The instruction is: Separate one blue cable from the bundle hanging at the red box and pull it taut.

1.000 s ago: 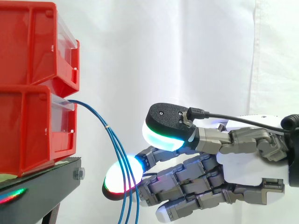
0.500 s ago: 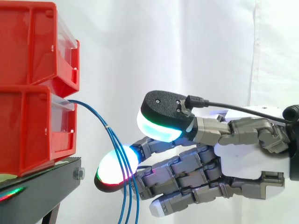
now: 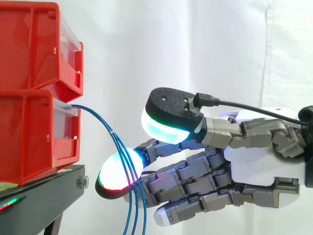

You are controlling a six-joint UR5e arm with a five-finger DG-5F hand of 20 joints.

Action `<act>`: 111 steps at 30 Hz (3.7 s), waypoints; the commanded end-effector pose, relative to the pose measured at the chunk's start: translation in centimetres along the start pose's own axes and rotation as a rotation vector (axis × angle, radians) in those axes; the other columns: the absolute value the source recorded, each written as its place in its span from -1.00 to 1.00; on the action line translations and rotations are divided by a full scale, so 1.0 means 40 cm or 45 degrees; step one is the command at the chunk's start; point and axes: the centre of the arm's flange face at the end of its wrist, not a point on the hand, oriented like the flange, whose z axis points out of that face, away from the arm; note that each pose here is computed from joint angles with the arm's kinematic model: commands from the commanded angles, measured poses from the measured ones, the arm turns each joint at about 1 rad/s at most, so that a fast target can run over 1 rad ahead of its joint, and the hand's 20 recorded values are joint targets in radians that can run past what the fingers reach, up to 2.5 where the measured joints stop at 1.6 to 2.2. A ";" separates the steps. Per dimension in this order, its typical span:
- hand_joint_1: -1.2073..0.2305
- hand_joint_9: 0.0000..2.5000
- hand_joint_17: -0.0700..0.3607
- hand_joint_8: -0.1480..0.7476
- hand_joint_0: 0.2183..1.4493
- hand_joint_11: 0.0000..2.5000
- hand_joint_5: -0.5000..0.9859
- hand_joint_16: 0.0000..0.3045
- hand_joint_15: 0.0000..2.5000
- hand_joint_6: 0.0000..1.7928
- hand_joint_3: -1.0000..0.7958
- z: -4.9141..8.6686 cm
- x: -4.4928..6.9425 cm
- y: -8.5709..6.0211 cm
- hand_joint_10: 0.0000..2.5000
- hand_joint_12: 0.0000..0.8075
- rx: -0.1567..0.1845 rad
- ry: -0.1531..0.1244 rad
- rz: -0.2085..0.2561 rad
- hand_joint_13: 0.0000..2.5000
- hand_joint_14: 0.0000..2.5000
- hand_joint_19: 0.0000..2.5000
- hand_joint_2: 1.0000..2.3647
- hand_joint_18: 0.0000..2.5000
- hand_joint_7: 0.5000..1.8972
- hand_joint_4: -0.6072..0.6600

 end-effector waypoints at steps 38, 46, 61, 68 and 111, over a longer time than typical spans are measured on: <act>-0.11 -0.60 -0.30 -0.07 -0.39 -0.88 -0.54 -0.76 -1.00 -0.44 -0.42 -0.009 0.019 0.033 -1.00 -0.35 0.034 0.031 0.134 -0.82 -1.00 -0.77 -1.00 -0.74 -0.32 0.42; -0.11 -0.59 -0.30 -0.07 -0.39 -0.87 -0.54 -0.76 -1.00 -0.44 -0.42 0.000 0.008 0.055 -1.00 -0.35 0.056 0.039 0.149 -0.82 -1.00 -0.77 -1.00 -0.74 -0.31 0.42; -0.11 -0.58 -0.30 -0.06 -0.38 -0.86 -0.53 -0.77 -1.00 -0.44 -0.41 0.008 -0.003 0.069 -1.00 -0.36 0.068 0.041 0.147 -0.82 -1.00 -0.77 -1.00 -0.74 -0.27 0.41; -0.11 -0.58 -0.30 -0.07 -0.38 -0.86 -0.53 -0.77 -1.00 -0.44 -0.41 0.009 -0.005 0.068 -0.99 -0.36 0.068 0.041 0.169 -0.82 -1.00 -0.77 -1.00 -0.74 -0.28 0.41; -0.11 -0.58 -0.31 -0.06 -0.38 -0.86 -0.53 -0.77 -1.00 -0.44 -0.41 0.032 -0.042 0.035 -0.99 -0.37 0.075 0.031 0.207 -0.82 -1.00 -0.76 -1.00 -0.73 -0.26 0.41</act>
